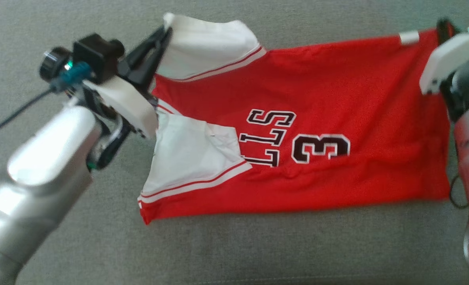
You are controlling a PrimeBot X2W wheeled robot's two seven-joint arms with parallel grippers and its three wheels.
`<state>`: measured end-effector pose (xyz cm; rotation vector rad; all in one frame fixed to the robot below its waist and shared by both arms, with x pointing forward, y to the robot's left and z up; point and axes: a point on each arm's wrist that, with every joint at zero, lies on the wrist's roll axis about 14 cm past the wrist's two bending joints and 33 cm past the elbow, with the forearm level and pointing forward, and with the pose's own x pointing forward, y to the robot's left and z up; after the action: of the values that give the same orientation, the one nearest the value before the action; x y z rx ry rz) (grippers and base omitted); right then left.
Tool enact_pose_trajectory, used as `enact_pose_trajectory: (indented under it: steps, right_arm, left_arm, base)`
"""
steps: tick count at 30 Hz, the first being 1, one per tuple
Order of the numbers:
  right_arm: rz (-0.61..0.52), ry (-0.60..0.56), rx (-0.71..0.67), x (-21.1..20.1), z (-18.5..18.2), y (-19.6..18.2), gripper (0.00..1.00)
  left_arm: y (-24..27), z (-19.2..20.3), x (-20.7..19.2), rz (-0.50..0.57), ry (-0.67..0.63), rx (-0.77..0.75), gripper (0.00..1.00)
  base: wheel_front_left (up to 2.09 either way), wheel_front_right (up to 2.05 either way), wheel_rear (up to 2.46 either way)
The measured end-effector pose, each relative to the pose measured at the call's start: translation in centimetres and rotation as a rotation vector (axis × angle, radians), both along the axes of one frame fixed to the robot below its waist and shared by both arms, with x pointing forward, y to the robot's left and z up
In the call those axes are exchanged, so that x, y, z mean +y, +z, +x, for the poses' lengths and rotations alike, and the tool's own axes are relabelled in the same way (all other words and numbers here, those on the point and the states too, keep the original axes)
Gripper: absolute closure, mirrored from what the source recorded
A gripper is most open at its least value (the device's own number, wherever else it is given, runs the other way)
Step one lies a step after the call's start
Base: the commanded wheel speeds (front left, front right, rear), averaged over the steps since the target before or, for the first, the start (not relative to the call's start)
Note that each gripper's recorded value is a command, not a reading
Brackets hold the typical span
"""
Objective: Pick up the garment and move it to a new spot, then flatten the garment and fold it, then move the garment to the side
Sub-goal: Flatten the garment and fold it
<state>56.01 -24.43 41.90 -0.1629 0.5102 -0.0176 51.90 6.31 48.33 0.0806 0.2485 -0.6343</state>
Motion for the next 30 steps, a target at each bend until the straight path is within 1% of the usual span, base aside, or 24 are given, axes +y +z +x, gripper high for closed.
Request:
enact_pose_trajectory:
  steps: [2, 5, 8, 12, 19, 24, 26, 28, 30]
  right_arm:
    - [0.006, 0.016, -0.059, 0.2, 1.0, 1.8, 1.0]
    - [0.049, 0.028, -0.135, 0.9, 2.3, 4.0, 1.0]
    - [0.066, 0.045, -0.165, 1.4, 3.0, 4.8, 1.0]
    - [0.106, 0.059, -0.225, 1.9, 4.0, 6.2, 1.0]
    - [0.181, 0.053, -0.362, 1.7, 6.3, 9.5, 1.0]
    - [0.215, 0.042, -0.353, 1.6, 6.2, 9.0, 1.0]
    - [0.218, 0.049, -0.352, 1.7, 6.1, 9.0, 1.0]
    - [0.225, 0.051, -0.348, 1.7, 5.8, 8.9, 1.0]
    - [0.218, 0.058, -0.334, 1.5, 5.1, 8.5, 1.0]
  left_arm:
    - [0.7, 0.8, 0.3, 0.001, 0.013, -0.018, 1.0]
    - [1.7, 2.4, 0.7, 0.016, 0.029, -0.047, 1.0]
    - [2.2, 3.6, 1.0, 0.032, 0.042, -0.065, 1.0]
    - [3.5, 6.1, 1.2, 0.084, 0.03, -0.122, 1.0]
    - [5.4, 10.0, 1.0, 0.106, 0.051, -0.209, 1.0]
    - [4.9, 10.1, 0.7, 0.096, 0.048, -0.212, 1.0]
    - [4.8, 9.8, 0.7, 0.074, 0.055, -0.19, 1.0]
    - [4.8, 9.3, 0.7, 0.047, 0.06, -0.178, 1.0]
    - [4.5, 8.5, 0.9, 0.044, 0.062, -0.166, 1.0]
  base:
    - [0.0, 0.0, 0.0]
    - [0.0, 0.0, 0.0]
    - [0.0, 0.0, 0.0]
    - [0.0, 0.0, 0.0]
    - [0.0, 0.0, 0.0]
    - [0.0, 0.0, 0.0]
    - [0.0, 0.0, 0.0]
    - [0.0, 0.0, 0.0]
    - [0.0, 0.0, 0.0]
